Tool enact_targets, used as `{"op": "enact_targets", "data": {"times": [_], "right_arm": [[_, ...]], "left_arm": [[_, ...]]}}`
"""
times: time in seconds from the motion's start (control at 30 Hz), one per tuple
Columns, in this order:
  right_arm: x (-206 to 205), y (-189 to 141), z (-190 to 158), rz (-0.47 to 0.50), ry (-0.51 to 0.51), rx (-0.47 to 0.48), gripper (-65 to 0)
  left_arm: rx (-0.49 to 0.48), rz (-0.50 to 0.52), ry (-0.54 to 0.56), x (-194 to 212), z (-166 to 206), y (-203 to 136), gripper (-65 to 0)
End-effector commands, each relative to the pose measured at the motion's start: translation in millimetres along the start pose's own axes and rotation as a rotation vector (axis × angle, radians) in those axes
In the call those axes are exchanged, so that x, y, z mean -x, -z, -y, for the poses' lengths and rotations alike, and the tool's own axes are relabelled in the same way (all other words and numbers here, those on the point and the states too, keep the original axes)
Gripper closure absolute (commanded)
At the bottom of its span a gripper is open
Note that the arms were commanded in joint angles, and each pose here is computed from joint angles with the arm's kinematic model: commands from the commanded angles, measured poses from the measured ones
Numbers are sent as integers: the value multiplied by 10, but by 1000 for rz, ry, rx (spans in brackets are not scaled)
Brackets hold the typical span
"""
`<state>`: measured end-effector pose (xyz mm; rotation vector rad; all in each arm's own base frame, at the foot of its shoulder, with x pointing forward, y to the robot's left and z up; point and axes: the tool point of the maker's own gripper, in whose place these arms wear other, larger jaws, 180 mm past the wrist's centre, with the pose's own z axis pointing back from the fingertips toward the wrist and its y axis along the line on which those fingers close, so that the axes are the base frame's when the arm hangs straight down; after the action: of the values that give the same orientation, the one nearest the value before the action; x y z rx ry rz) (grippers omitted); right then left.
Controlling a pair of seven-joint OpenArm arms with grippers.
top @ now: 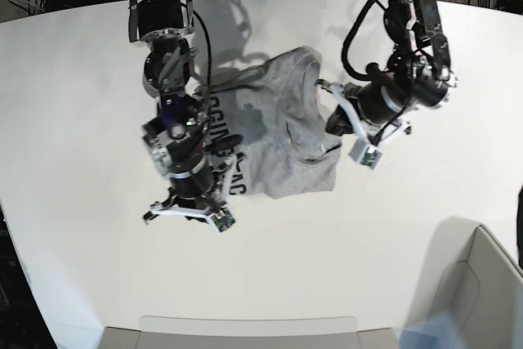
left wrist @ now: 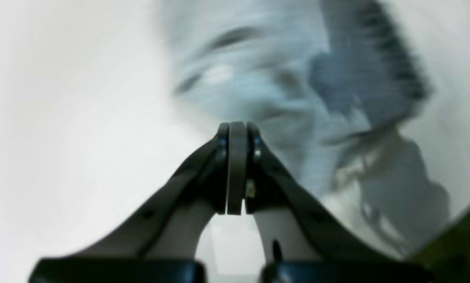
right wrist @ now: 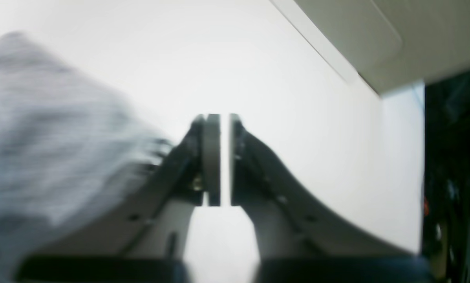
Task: Fold the T-shirt properly
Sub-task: 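Press and tuck the bundle edges with both grippers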
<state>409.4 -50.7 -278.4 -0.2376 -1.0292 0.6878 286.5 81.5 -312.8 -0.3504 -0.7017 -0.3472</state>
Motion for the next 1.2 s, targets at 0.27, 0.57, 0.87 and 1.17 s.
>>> {"op": "enact_targets", "data": {"times": [0.27, 0.57, 0.87, 1.17], "right_arm": [[608, -66, 205, -104, -65, -111, -7], [902, 140, -267, -193, -84, -260, -5], [1056, 63, -900, -225, -157, -402, -5], [1163, -252, -1785, -219, -279, -593, -5]], "left_arm": [[155, 88, 181, -249, 821, 221, 0], [117, -163, 240, 383, 876, 619, 0], [-28, -320, 166, 654, 242, 863, 0], [-135, -290, 129, 108, -354, 1115, 0]]}}
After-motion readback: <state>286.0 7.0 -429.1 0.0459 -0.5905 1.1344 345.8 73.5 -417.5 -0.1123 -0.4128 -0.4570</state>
